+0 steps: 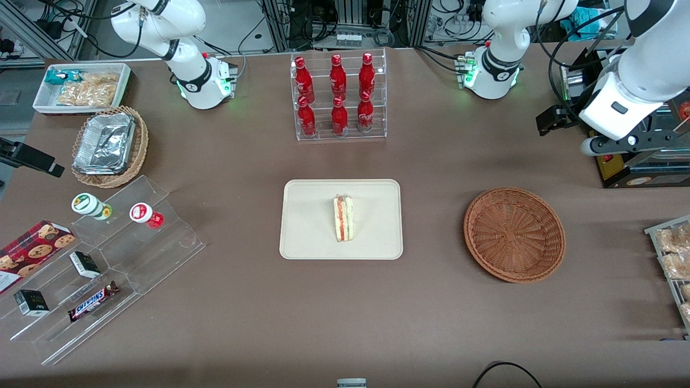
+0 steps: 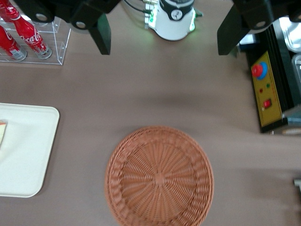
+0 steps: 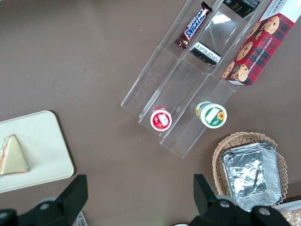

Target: Place sandwich from basket to tray

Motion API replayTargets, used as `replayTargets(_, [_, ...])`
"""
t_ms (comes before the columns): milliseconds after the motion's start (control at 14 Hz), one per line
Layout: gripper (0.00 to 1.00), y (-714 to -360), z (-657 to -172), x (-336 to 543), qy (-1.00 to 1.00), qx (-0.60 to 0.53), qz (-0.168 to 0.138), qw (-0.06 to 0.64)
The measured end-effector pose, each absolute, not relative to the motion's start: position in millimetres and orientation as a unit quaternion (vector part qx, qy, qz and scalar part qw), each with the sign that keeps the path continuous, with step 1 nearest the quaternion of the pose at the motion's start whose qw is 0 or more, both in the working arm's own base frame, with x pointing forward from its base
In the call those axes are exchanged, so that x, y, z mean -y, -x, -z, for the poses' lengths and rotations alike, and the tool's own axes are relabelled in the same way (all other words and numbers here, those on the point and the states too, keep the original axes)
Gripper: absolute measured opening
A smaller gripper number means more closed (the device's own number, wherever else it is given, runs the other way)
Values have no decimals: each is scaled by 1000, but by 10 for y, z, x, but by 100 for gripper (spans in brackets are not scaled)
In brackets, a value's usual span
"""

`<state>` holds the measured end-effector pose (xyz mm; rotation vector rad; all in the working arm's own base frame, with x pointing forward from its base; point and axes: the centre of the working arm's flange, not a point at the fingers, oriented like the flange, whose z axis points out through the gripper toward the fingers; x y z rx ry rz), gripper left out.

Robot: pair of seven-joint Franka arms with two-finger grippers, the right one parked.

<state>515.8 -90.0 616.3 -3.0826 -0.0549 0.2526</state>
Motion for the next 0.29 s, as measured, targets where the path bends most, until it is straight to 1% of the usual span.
replayTargets(71, [100, -5207, -6190, 907, 998, 14, -62, 20])
replayTargets(143, [100, -5237, -6208, 912, 999, 12, -49, 18])
replayTargets(286, [100, -5252, -6217, 914, 999, 10, -43, 17])
